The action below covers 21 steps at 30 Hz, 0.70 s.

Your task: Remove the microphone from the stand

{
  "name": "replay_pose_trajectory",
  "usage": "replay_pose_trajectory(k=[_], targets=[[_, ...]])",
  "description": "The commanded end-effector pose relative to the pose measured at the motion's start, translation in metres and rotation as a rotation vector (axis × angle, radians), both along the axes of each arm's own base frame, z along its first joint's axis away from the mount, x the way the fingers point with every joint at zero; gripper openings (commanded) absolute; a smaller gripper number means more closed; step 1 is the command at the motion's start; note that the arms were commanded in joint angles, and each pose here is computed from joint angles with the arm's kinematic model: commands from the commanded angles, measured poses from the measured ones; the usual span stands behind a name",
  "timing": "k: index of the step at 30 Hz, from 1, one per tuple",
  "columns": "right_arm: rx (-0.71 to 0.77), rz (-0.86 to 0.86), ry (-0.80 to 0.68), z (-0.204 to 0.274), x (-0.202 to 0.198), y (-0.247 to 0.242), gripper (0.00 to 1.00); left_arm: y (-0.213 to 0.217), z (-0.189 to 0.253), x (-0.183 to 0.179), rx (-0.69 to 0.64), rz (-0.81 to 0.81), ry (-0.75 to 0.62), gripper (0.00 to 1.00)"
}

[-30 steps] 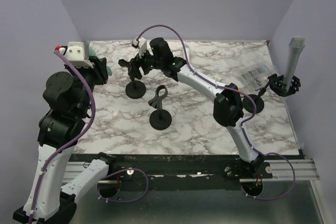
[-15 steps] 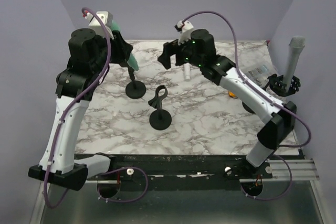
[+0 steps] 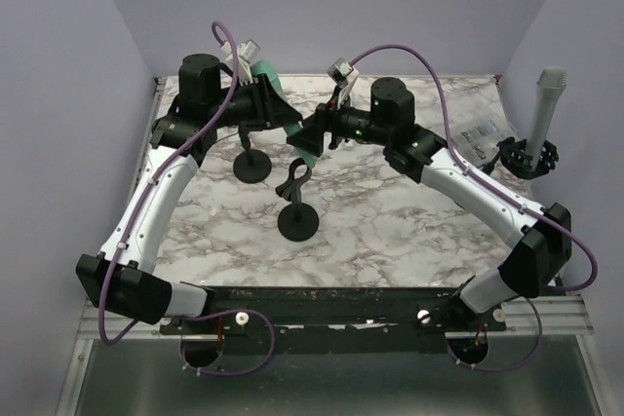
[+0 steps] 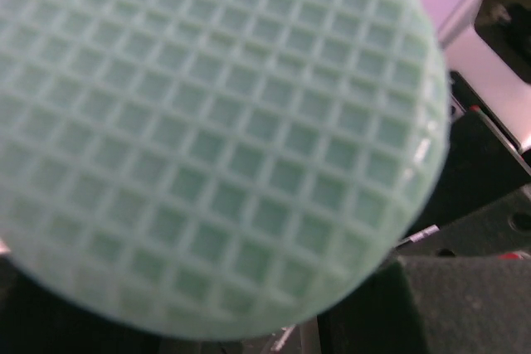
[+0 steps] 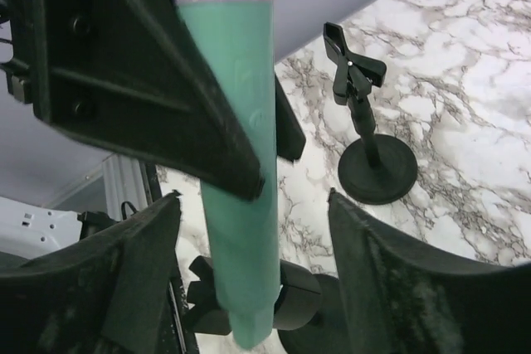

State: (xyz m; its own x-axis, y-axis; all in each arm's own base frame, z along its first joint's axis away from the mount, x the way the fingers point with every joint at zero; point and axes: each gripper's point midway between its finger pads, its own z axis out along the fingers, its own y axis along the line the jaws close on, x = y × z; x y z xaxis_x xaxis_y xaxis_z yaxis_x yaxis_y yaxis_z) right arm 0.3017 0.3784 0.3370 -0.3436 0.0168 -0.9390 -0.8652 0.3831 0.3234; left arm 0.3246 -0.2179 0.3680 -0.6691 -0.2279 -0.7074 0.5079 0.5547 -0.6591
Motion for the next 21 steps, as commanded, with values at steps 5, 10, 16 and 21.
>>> replay_pose_trajectory(k=[5,10,16,21], targets=[[0.078,0.086,0.025,0.007,-0.016,0.014,0.53,-0.019,0.03,-0.019,-0.099,-0.092,-0.056,0.0],[0.113,0.052,0.016,0.012,-0.012,0.011,0.13,-0.019,0.038,-0.018,-0.117,-0.084,-0.072,0.07],[0.124,-0.118,0.05,0.013,0.021,0.009,0.01,0.007,0.045,-0.011,-0.019,0.08,-0.171,0.75],[0.086,-0.35,0.093,0.004,0.066,-0.002,0.01,0.048,0.053,-0.007,0.091,0.268,-0.267,0.99]])
